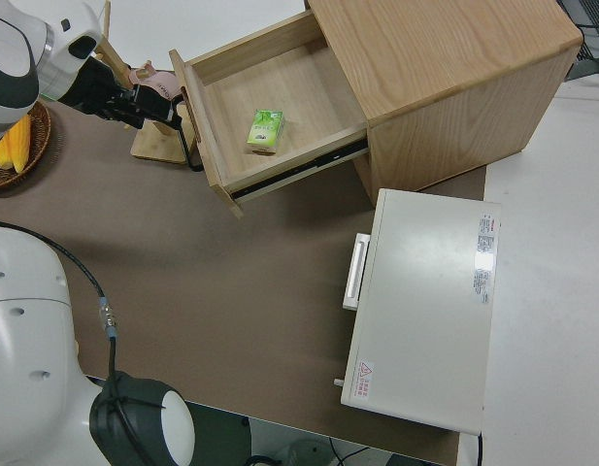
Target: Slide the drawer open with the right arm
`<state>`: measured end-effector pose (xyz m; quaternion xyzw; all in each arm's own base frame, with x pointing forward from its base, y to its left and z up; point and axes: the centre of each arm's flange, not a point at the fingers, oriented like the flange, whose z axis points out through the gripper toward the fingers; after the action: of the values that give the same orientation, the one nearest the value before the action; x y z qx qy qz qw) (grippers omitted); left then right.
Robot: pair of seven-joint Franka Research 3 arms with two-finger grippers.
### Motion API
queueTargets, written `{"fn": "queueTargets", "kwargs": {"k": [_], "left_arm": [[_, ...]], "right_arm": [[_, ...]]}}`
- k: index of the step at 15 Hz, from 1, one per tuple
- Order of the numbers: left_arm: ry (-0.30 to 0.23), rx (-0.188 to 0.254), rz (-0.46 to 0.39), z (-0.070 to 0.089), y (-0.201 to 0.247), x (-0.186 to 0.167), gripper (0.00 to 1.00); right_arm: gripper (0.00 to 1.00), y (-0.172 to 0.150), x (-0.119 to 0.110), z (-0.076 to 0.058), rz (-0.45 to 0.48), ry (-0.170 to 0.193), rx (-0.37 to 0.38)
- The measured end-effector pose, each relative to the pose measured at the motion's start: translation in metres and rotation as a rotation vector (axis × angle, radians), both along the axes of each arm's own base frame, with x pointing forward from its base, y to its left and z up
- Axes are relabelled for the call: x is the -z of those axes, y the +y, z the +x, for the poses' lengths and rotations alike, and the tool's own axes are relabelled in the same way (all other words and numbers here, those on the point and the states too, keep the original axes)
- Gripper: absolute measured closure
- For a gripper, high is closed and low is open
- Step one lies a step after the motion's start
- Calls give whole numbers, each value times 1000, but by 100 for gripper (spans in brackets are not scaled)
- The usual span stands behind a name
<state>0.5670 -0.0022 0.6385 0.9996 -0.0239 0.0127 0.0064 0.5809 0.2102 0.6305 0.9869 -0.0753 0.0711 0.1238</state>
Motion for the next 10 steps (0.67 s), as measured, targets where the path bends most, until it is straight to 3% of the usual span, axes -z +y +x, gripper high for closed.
{"fn": "queueTargets", "kwargs": {"k": [5, 8, 10], "left_arm": [[0, 0, 0, 0, 0, 0, 1], [0, 0, 0, 0, 0, 0, 1], [0, 0, 0, 0, 0, 0, 0]], "right_arm": [[1, -110, -36, 5, 110, 27, -17], [1, -168, -37, 3, 119, 79, -35], [1, -187, -30, 4, 138, 105, -25]]}}
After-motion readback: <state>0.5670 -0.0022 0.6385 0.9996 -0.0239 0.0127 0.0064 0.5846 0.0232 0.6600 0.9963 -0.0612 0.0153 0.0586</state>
